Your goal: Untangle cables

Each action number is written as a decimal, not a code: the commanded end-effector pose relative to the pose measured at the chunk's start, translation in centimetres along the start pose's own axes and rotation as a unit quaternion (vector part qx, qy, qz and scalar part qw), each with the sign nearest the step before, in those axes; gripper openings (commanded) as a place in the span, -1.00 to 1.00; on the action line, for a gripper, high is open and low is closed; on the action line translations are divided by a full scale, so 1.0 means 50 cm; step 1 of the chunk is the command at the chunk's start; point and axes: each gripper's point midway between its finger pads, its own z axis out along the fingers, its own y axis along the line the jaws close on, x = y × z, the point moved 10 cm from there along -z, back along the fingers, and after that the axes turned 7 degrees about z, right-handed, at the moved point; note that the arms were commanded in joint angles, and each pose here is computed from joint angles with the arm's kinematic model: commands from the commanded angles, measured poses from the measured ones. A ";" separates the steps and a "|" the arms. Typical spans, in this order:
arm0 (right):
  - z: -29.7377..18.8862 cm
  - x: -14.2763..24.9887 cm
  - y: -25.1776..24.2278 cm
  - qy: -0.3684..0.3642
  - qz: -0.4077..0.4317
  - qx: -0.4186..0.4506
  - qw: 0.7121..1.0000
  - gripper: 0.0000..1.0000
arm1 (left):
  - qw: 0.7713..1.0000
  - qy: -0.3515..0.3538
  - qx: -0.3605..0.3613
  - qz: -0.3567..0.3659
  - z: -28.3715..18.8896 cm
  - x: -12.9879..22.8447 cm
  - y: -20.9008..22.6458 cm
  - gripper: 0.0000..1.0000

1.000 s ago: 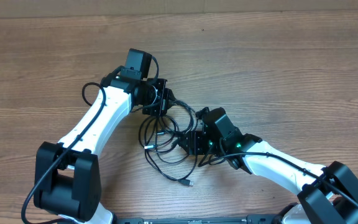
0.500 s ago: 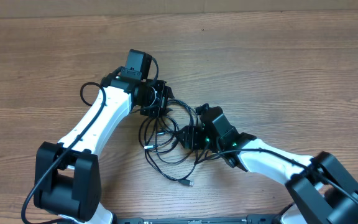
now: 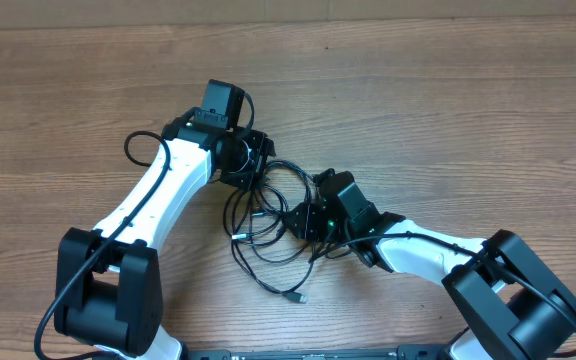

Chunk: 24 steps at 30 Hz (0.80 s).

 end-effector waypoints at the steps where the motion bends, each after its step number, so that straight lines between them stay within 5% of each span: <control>1: 0.008 0.000 0.000 0.009 0.031 0.000 0.999 -0.38 | 1.000 -0.017 0.000 0.015 -0.006 -0.005 -0.001 -0.09; 6: 0.008 0.003 -0.003 0.013 0.033 0.005 0.999 -0.92 | 0.999 -0.044 -0.014 0.012 -0.006 -0.012 0.006 -0.06; 15: 0.005 0.014 0.006 0.057 0.032 -0.023 0.998 -0.92 | 0.988 -0.140 -0.049 0.049 -0.011 -0.039 0.018 0.01; 24: -0.046 0.013 0.020 0.040 0.015 -0.008 0.999 -0.92 | 0.976 -0.148 -0.071 0.146 -0.007 -0.040 0.020 0.19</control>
